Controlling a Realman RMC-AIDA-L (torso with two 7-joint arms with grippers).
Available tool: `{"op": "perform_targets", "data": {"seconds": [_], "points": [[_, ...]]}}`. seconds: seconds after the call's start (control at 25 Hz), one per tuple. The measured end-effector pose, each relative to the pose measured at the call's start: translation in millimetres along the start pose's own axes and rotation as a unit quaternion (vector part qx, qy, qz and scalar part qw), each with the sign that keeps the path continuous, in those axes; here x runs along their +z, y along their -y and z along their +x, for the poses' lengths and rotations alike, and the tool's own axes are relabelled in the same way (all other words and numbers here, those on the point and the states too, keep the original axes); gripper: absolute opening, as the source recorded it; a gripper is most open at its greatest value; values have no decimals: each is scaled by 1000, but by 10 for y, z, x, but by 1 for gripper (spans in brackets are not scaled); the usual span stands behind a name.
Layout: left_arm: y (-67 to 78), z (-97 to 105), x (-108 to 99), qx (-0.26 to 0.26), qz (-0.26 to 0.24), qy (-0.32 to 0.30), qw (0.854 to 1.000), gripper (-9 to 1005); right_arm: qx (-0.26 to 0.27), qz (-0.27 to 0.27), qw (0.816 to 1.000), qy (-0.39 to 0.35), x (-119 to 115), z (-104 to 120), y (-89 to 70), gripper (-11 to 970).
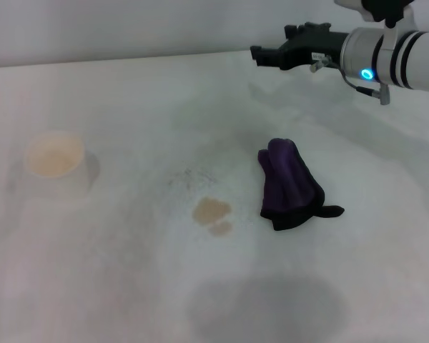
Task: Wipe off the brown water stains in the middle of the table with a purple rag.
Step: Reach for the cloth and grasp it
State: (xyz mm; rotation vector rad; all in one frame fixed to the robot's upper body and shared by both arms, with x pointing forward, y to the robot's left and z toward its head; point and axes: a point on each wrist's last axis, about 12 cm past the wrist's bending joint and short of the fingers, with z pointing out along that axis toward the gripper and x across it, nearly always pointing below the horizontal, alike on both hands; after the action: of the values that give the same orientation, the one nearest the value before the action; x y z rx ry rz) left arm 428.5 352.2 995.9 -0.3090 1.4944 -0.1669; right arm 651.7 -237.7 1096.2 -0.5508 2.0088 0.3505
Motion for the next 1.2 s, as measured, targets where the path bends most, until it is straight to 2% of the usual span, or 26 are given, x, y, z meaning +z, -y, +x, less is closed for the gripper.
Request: {"op": "perform_targets", "data": {"seconds": [0.24,0.6,0.68,0.72,0.76,1.04,1.2], "points": [[36,-22,237,5,0,-4,1000,892,-1,-1,997,-73,-68,-85,-70,861],[14,-52,372,14,-8,-7,1000,893,-8,-2,990,-141,-363,-196,-283,837],[14,-50,389,14,-10,-9,1000,893,-8,-7,987,-161,-421,-250,-379,837],[9,-48,400,13,-14,-11,1000,893,-10,-12,984,-178,-457,-292,-488,837],[7,-48,402,13,-15,-11,1000,893,-10,-12,984,-178,-457,-292,-488,837],[14,-70,470,10,-21,-5,1000,893,-32,-45,963,-265,-511,-418,-994,838],[14,-85,524,14,-20,-7,1000,894,-40,-21,946,-320,-522,-420,-1115,824]]}}
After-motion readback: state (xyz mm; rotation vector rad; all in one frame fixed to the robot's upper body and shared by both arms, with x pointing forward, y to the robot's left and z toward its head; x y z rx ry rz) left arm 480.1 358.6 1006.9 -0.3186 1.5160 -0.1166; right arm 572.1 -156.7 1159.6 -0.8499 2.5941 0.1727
